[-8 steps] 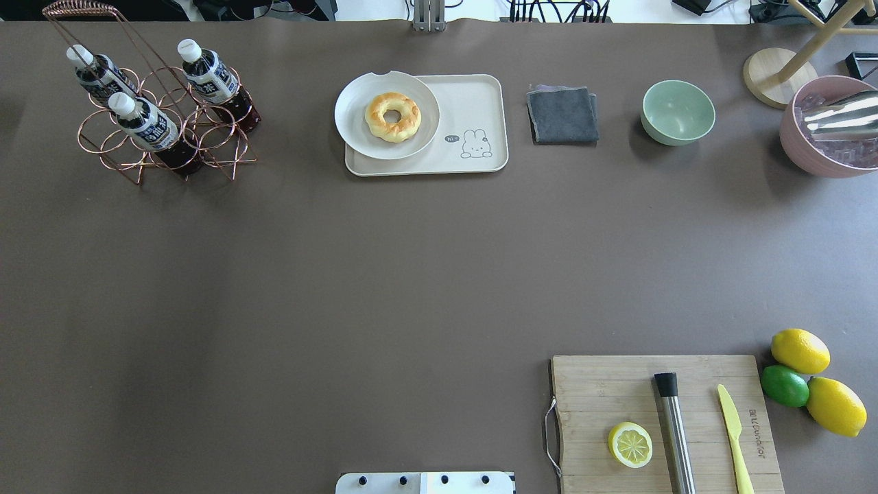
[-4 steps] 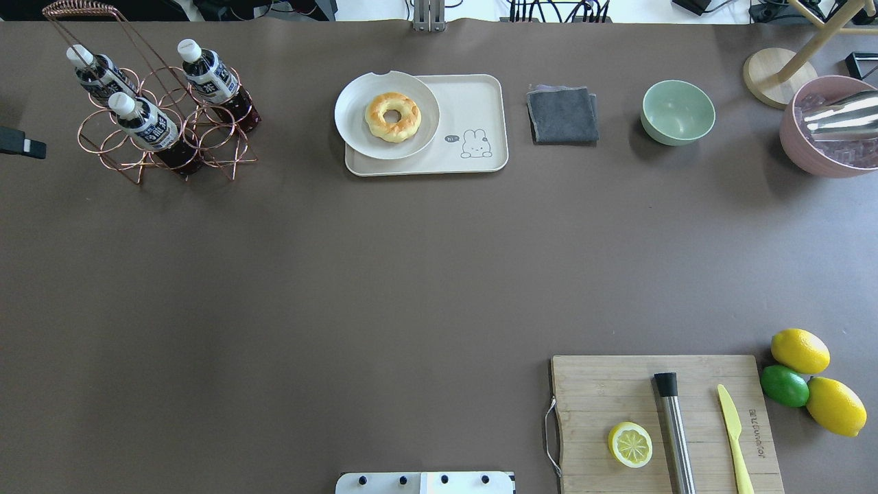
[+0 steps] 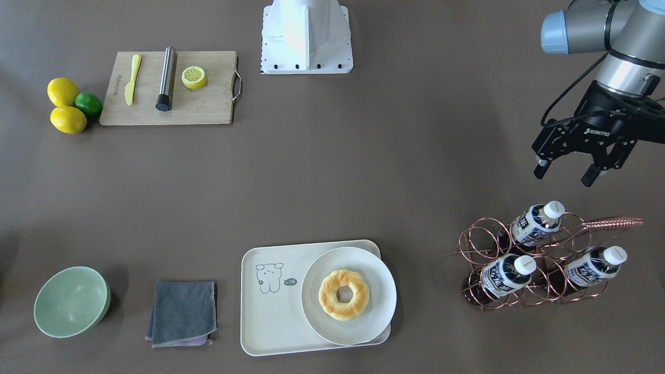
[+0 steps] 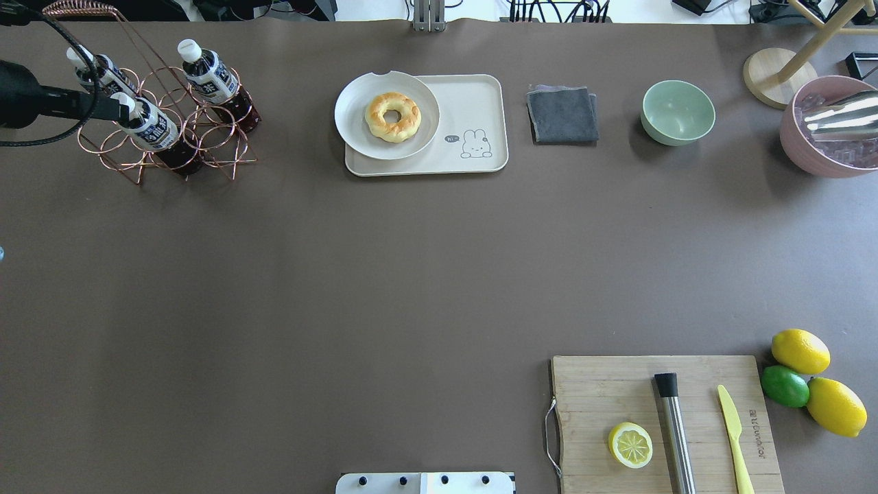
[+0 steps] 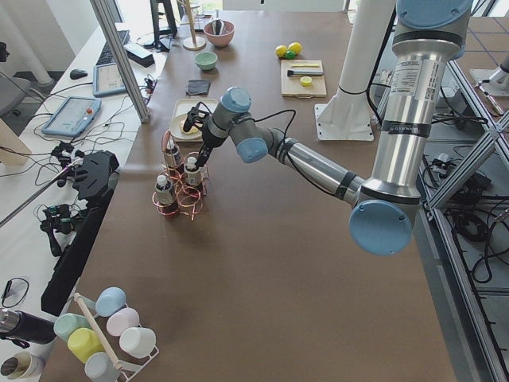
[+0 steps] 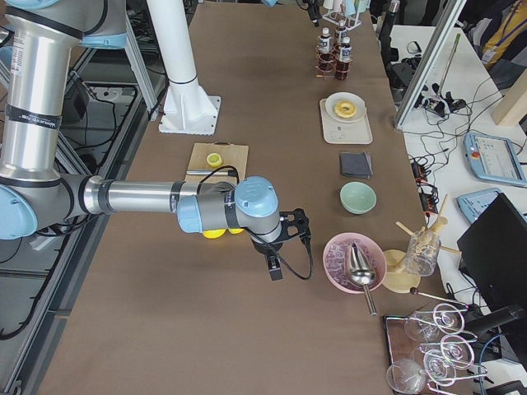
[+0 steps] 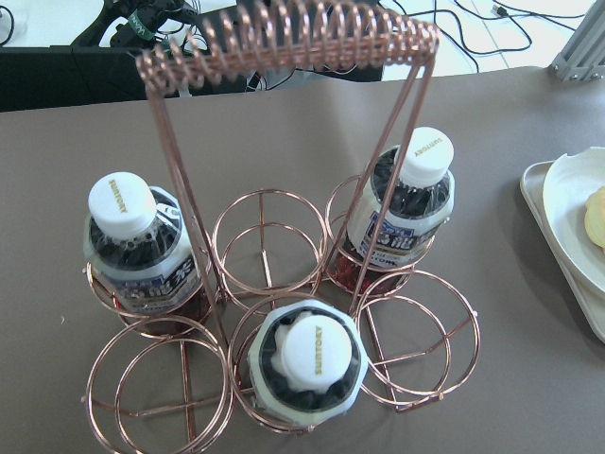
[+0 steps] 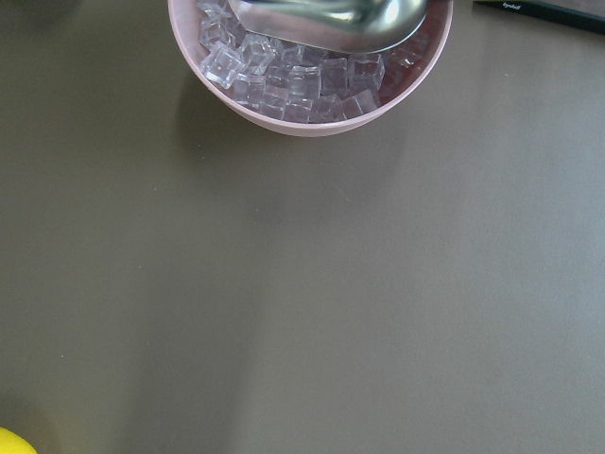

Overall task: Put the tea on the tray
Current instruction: 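Move the left gripper down over the tea bottle in the copper rack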

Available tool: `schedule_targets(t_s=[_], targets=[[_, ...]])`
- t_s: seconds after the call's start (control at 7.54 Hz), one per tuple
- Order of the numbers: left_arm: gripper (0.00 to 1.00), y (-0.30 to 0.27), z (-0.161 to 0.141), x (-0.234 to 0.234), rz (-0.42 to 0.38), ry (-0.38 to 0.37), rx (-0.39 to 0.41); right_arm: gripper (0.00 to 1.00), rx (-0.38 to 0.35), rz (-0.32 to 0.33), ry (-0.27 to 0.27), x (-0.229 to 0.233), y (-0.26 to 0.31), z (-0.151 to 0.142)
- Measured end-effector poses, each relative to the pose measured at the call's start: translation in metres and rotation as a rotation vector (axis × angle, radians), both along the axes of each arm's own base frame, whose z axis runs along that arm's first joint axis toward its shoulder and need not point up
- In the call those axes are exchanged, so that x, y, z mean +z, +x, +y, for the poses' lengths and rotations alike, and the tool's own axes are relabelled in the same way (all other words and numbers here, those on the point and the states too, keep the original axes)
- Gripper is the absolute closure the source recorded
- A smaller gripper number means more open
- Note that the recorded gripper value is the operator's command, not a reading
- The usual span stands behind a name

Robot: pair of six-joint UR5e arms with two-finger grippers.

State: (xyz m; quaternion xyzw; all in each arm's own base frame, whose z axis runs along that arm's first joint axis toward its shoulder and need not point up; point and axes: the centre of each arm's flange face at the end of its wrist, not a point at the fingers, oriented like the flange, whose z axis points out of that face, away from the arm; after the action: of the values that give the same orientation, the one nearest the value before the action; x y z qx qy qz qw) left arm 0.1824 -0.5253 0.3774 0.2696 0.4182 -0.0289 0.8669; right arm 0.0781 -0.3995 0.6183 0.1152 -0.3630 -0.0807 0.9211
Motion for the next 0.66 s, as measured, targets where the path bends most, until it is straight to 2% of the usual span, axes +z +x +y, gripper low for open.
schedule_targets(t_s=[0.27, 0.66], targets=[[0.04, 0.015, -0.020, 0.004, -0.022, 0.000, -0.012, 0.00, 0.000, -0.001, -0.001, 0.001, 0.000, 0.001], [0.23, 0.029, -0.038, 0.014, -0.040, -0.017, -0.014, 0.00, -0.002, 0.001, 0.003, 0.000, 0.000, 0.001]])
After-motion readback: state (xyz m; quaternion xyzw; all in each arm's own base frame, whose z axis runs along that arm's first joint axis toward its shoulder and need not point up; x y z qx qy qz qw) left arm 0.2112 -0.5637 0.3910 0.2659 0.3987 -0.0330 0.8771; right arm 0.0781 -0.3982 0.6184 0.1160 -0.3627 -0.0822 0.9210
